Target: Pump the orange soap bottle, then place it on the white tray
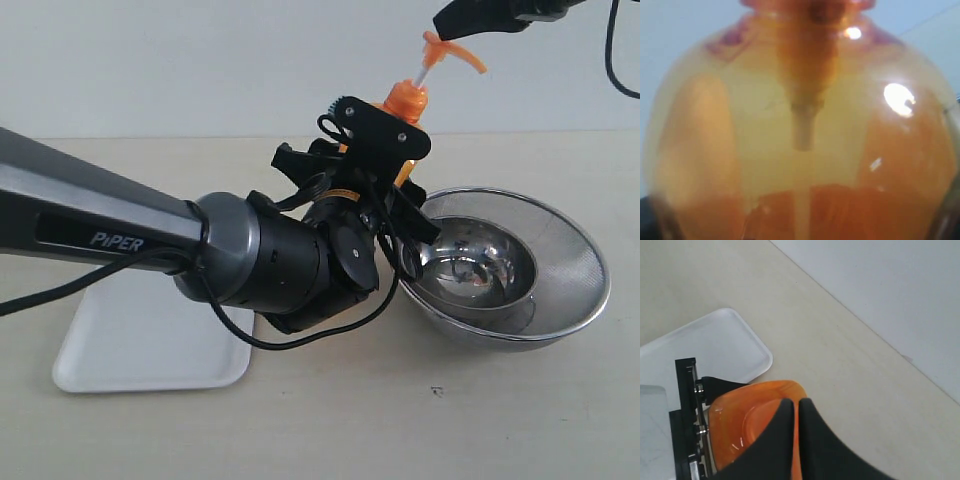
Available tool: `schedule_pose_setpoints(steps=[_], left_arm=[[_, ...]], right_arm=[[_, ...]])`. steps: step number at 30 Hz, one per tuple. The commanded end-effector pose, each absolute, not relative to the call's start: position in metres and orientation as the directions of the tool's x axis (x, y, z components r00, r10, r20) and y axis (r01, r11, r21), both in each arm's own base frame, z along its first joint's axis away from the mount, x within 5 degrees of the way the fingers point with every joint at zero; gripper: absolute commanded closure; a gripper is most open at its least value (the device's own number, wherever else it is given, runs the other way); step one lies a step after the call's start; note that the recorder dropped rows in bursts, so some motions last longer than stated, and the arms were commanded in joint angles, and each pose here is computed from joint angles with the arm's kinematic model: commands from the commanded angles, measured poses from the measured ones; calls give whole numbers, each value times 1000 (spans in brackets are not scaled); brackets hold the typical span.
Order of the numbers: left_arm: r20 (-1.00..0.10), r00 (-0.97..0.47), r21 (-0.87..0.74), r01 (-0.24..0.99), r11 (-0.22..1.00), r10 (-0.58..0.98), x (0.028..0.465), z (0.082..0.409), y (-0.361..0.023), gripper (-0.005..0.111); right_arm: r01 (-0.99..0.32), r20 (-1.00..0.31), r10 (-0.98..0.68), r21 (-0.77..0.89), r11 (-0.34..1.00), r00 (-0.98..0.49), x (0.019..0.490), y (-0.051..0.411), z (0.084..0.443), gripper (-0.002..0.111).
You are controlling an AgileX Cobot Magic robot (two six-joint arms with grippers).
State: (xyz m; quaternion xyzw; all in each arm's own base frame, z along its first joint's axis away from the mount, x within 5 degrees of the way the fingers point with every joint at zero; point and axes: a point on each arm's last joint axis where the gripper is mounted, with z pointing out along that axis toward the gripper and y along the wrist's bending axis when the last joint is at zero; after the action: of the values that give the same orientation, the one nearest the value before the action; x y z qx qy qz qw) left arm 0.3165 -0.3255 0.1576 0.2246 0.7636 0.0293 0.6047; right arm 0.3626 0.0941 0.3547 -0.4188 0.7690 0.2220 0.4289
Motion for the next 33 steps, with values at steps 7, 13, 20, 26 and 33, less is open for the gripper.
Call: schedule_pose_setpoints(steps=[7, 13, 20, 26, 33], left_arm=[[-920, -105, 337, 278, 900, 377, 317, 171, -327, 102], [-920, -105, 337, 278, 900, 377, 317, 171, -327, 102], [-920, -105, 337, 278, 900, 377, 317, 171, -327, 102], [-920, -105, 337, 278, 900, 377, 317, 171, -327, 102], [-920, -104, 338, 278, 899, 378, 317, 171, -327, 102]], right_arm=[[-858, -852, -461, -27, 513, -249, 358, 108, 358, 108], [-859, -849, -467, -30, 512, -248, 358, 108, 358, 108], [-851, -806, -532, -69, 521, -260, 359, 103, 352, 108], [-849, -796, -540, -61, 524, -275, 358, 102, 351, 108], [-853, -788, -548, -56, 519, -282, 357, 102, 350, 108]])
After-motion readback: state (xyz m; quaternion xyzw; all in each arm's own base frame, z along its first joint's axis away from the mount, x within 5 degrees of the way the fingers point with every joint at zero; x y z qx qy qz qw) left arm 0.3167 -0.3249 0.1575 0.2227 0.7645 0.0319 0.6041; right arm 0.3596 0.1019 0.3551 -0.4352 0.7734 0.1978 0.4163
